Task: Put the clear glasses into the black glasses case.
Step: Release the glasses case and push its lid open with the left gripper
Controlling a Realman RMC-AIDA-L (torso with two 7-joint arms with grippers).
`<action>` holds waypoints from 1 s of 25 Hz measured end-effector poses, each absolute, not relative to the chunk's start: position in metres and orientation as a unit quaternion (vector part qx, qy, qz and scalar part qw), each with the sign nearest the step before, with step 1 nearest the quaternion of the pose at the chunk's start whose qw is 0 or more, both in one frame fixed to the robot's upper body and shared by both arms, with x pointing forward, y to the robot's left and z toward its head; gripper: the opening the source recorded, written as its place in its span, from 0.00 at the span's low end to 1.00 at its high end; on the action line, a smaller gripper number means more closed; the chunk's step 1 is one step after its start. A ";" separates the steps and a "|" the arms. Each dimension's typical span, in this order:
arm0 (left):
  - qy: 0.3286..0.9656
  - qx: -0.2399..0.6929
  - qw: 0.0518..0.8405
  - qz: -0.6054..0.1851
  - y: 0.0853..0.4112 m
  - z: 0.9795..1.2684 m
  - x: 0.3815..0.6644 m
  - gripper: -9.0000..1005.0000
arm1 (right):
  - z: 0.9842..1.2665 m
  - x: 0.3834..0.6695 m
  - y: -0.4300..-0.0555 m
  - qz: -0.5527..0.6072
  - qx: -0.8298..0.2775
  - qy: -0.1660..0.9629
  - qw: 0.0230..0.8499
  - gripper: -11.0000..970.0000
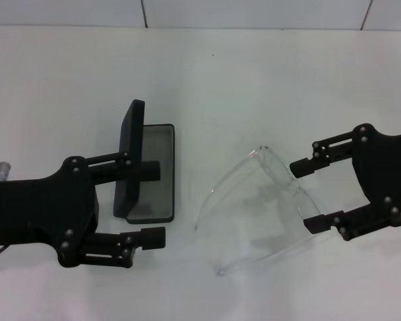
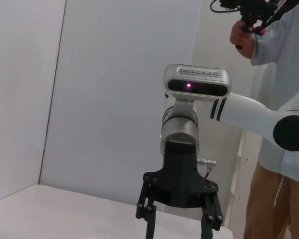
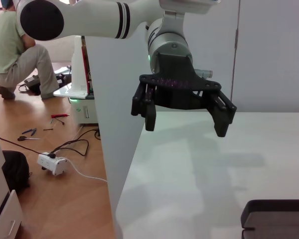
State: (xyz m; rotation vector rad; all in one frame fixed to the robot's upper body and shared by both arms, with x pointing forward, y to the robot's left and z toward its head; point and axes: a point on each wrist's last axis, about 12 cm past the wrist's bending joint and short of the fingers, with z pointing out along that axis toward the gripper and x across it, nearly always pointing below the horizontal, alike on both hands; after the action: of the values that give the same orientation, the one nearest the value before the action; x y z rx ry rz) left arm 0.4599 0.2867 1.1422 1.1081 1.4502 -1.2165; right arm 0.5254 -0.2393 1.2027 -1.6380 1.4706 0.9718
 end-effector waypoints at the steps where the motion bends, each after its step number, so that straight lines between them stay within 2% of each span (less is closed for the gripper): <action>1: 0.588 0.450 0.457 -0.493 0.287 1.142 0.460 0.86 | 1.203 0.525 -0.239 0.377 -0.635 0.570 0.360 0.72; 14: 0.585 0.445 0.471 -0.487 0.289 1.143 0.461 0.85 | 1.199 0.525 -0.242 0.375 -0.627 0.578 0.365 0.72; 19: 0.575 0.389 0.520 -0.497 0.295 1.151 0.462 0.85 | 1.192 0.525 -0.246 0.384 -0.606 0.590 0.371 0.72; 25: 0.572 0.345 0.518 -0.533 0.295 1.172 0.471 0.85 | 1.186 0.519 -0.267 0.392 -0.558 0.608 0.408 0.72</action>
State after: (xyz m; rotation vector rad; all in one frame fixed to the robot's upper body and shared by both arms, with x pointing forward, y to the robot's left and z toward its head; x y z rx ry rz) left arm 0.4707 0.2952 1.1723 0.8289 1.3727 -1.2797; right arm 0.5194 -0.2668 1.1863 -1.4054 1.5323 0.9869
